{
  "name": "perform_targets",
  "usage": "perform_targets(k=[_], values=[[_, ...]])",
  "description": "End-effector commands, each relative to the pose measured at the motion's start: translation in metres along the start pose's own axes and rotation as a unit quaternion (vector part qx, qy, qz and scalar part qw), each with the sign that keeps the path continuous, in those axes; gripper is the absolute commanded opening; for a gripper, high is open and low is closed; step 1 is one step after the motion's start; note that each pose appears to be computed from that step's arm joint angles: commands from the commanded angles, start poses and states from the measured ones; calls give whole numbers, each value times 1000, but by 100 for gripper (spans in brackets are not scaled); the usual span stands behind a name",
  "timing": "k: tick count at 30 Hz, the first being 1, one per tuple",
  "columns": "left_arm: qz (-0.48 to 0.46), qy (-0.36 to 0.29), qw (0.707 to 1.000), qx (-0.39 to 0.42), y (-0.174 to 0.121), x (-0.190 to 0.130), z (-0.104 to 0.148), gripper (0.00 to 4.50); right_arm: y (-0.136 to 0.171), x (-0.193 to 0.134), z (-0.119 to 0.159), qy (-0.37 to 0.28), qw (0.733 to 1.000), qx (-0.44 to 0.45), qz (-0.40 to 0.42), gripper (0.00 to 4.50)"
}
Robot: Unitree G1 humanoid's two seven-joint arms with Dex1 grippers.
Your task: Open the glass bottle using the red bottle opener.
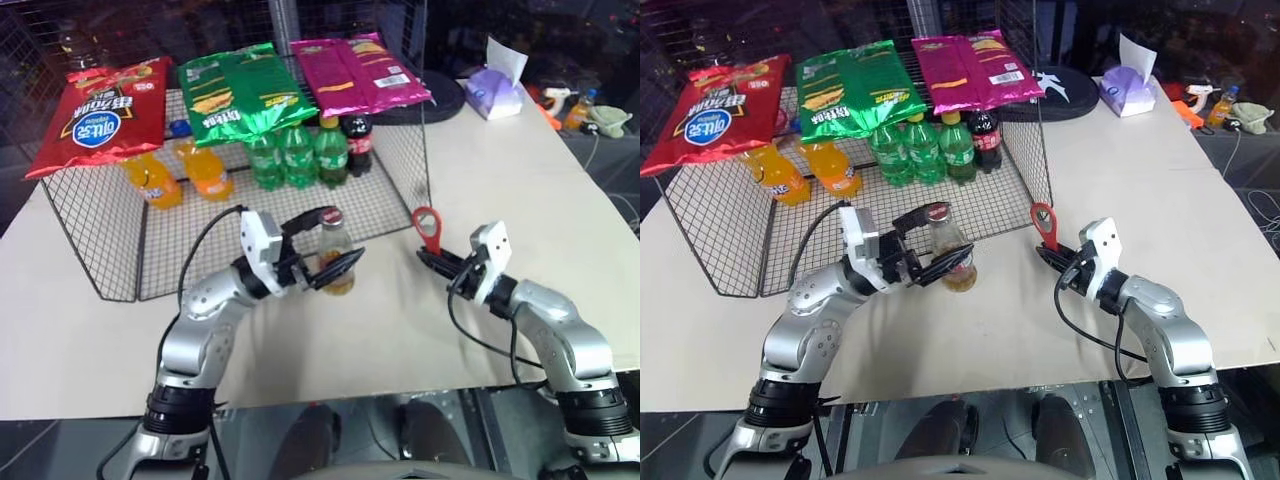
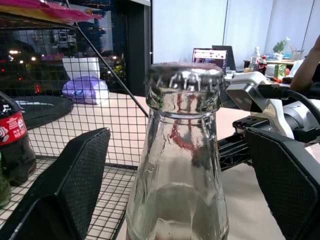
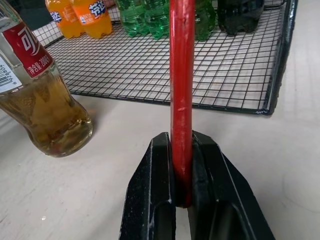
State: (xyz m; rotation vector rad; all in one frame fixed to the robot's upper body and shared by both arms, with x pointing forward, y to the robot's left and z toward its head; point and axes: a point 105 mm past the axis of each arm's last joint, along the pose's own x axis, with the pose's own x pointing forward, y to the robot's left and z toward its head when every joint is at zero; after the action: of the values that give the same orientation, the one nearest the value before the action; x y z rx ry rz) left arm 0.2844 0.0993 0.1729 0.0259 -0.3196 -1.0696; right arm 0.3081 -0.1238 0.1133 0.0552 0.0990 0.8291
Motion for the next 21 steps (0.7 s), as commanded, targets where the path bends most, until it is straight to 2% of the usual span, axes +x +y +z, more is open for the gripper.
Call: perform_targets(k=[1, 3, 6, 12, 16, 21], values=[[-8, -15, 1000, 13, -3, -1, 12, 311, 4, 3, 17, -24, 999, -25, 13, 0], [-7, -13, 1000, 15, -2, -1, 11, 216, 8, 6, 22, -32, 999, -28, 21, 0], [-6, -12, 1000, 16, -2, -1, 11, 128, 15, 12, 32, -50, 998, -37, 32, 0], [-9, -1, 1000, 21, -3, -2, 8, 119, 37, 31, 62, -88, 984, -146, 49, 0], [-7, 1, 1000, 22, -3, -4, 7, 119, 50, 39, 72, -103, 960, -255, 51, 0], [-3, 3, 1000, 25, 0, -5, 7, 119, 64, 46, 81, -131, 927, -350, 42, 0]])
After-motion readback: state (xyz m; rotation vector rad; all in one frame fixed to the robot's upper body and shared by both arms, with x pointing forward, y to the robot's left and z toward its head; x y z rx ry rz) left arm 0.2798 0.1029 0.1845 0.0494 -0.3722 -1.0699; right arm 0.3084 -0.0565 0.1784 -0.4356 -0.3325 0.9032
